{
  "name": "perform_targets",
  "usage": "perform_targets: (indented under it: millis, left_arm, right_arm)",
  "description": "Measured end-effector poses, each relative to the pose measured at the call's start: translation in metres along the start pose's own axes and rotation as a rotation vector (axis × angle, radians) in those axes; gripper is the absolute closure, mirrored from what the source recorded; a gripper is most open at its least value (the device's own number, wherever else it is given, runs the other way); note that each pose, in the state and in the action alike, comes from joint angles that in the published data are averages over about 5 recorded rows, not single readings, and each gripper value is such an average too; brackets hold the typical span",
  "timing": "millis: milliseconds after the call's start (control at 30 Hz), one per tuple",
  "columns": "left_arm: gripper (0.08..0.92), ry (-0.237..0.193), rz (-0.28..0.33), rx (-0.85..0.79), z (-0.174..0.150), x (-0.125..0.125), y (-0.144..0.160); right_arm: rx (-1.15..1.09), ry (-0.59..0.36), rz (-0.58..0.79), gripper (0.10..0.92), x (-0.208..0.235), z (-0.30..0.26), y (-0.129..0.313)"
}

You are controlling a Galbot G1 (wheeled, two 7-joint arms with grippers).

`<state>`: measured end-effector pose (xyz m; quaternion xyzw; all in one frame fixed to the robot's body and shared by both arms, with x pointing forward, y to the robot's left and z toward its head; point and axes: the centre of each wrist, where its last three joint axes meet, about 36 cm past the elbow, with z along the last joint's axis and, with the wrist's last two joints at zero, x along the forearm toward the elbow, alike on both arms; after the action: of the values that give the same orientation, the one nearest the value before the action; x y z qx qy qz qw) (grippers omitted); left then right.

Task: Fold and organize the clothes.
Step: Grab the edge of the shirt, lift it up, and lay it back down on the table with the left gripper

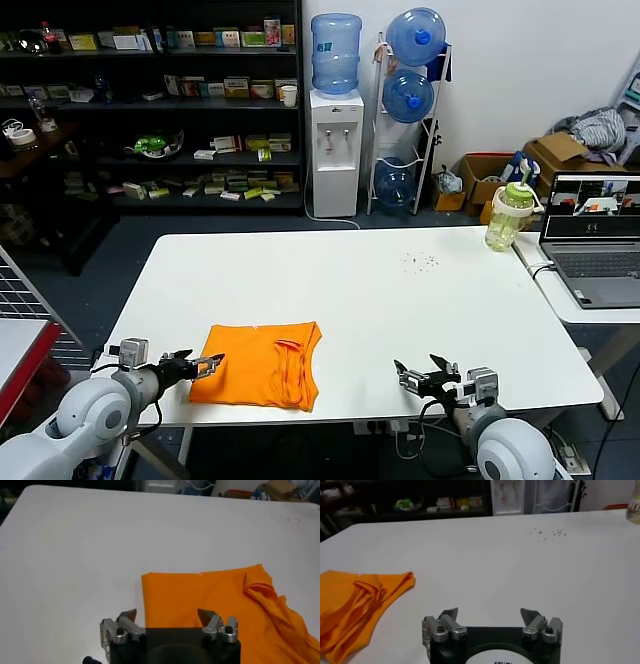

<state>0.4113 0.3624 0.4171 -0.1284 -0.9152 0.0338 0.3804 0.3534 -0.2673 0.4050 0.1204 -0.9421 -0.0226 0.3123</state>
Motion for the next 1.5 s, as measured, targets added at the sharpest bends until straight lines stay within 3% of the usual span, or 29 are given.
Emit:
perform_targets:
  millis: [467, 900, 1200, 1300, 1500]
  left_arm:
    - [0.202, 0.034, 0.032, 0.000, 0.009, -0.009, 0.027]
    - [0.593, 0.037, 0.052, -0.007, 0.015, -0.015, 0.023]
    - [0.851, 0.009, 0.053, -0.008, 0.015, -0.015, 0.018]
    - [0.895, -0.006, 0.049, -0.008, 0.014, -0.013, 0.015]
    - [0.898, -0.029, 0.030, -0.030, 0.005, -0.001, 0.007]
  right_arm:
    - [-0.001, 0.002, -0.001, 0.200, -0.002, 0.000, 0.000]
    - [-0.003, 0.007, 0.003, 0.200, -0.001, 0.003, 0.000]
    - [-0.004, 0.009, 0.003, 0.200, -0.002, 0.004, 0.000]
    - [-0.004, 0.009, 0.004, 0.200, -0.002, 0.004, 0.000]
    - [-0.001, 0.000, 0.003, 0.200, -0.002, 0.002, -0.001]
